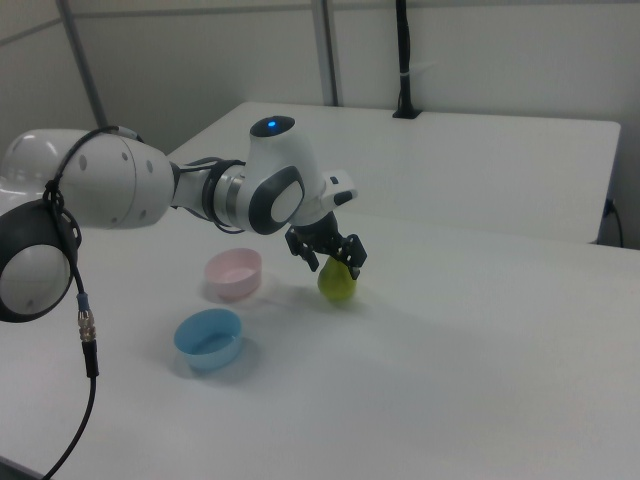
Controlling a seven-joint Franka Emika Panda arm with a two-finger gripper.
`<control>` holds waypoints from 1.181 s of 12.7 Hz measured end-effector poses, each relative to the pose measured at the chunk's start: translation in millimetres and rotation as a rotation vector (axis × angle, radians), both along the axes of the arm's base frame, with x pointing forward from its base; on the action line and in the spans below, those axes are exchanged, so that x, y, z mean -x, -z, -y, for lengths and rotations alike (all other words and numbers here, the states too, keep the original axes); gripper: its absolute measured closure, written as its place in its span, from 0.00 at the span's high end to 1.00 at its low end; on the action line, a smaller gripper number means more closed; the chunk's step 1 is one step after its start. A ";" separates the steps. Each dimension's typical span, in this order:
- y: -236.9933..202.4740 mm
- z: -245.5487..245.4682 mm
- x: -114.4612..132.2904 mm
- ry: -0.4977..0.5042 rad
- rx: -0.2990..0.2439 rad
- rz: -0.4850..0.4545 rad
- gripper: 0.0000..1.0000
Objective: Place the pear in the bowl
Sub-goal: 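Close the gripper on the green pear and lift it, then carry the pear over the pink bowl and lower it inside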
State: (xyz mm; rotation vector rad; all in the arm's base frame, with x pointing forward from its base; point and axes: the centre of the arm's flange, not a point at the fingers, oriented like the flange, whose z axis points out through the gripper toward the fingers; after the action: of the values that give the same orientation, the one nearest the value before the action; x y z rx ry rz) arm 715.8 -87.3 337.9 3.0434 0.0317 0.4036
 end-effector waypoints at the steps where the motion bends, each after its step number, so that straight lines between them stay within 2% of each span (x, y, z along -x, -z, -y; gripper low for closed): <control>1: 5.7 0.0 -1.2 -0.004 0.005 0.004 0.92; 3: 10.8 0.1 -2.6 -0.009 0.012 0.011 0.85; 4: 10.0 0.2 -3.2 -0.010 0.013 0.015 0.69; 5: 9.6 0.2 -3.5 -0.010 0.014 0.016 0.66; 10: 6.7 -1.0 -3.8 -0.019 0.022 0.019 0.66; 12: -12.1 -1.8 -0.6 -0.019 0.024 0.027 0.66; 15: -48.4 -22.3 13.0 -0.040 0.020 -0.030 0.66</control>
State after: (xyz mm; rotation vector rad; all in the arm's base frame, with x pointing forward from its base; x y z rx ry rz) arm 702.8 -65.0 386.3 3.0333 0.0982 0.3585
